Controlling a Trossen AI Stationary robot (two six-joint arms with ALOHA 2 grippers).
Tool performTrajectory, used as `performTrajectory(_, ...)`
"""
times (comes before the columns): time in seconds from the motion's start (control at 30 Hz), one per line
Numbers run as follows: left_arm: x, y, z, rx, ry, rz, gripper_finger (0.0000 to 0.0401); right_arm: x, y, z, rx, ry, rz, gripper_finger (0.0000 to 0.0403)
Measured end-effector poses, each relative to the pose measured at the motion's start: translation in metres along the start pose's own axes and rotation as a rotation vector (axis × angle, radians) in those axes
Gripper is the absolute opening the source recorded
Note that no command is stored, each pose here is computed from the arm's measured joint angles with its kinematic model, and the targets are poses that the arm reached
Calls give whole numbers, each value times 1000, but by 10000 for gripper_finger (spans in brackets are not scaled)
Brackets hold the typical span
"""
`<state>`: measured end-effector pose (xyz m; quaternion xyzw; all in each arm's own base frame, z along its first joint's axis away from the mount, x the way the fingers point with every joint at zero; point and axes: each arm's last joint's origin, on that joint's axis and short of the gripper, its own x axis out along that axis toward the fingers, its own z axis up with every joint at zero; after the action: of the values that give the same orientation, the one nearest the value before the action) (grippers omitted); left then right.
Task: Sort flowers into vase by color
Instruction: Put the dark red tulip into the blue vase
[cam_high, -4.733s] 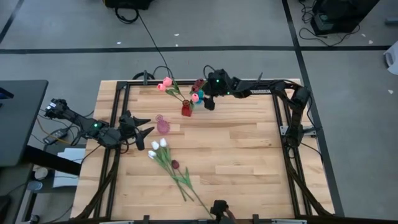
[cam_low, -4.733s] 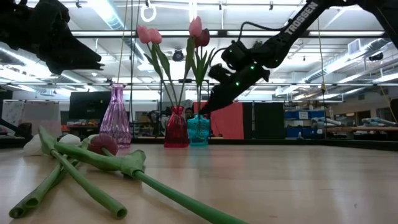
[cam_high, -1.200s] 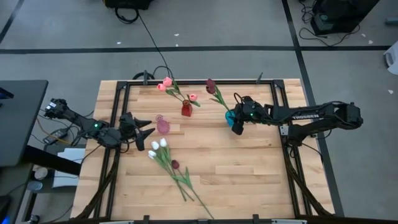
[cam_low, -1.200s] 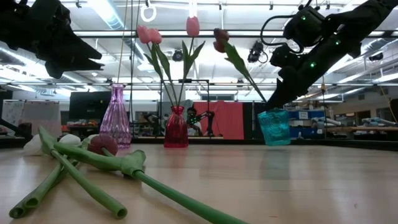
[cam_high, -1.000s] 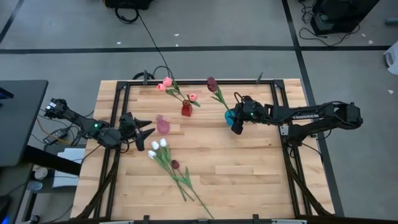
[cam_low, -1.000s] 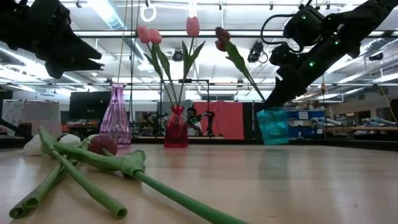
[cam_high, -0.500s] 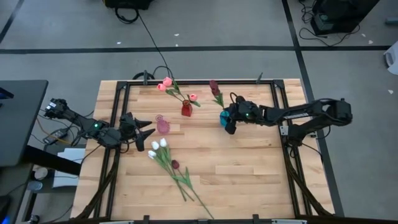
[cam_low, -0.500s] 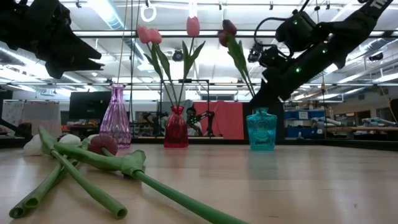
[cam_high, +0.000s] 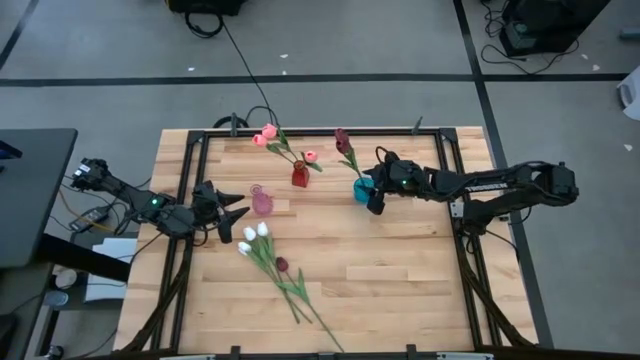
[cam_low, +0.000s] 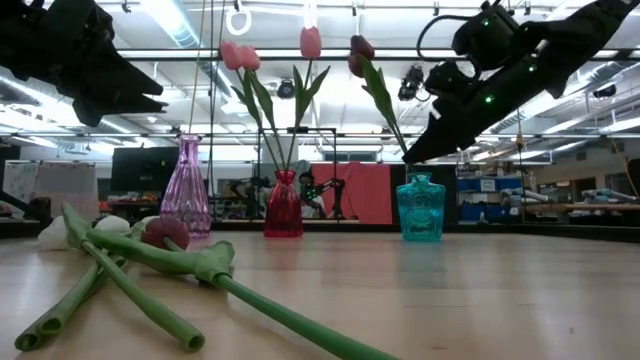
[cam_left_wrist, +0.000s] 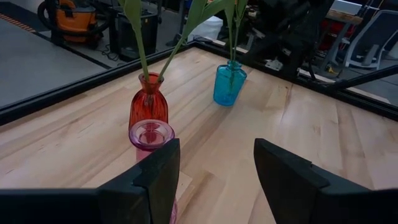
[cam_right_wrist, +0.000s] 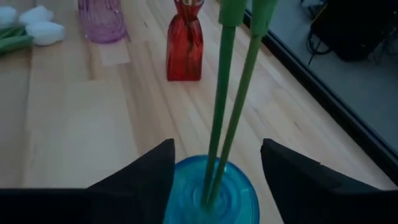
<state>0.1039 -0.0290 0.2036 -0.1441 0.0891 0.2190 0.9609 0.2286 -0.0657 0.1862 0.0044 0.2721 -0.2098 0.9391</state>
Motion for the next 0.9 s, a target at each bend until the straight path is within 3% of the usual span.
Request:
performTrajectory(0.2, 0, 0, 0, 0, 0, 0, 211, -22, -4, 1, 33, 35, 4, 292)
performTrajectory(0.37, 0, 0, 0, 0, 0, 0, 211, -46, 0, 6, 76, 76, 36, 301)
performTrajectory(0.77, 0, 0, 0, -4, 5, -10, 211, -68, 96, 3, 32, 66, 225, 260)
performTrajectory(0.9, 0, -1, 0, -63, 22, -41, 211, -67, 126, 2, 45, 111, 277, 250)
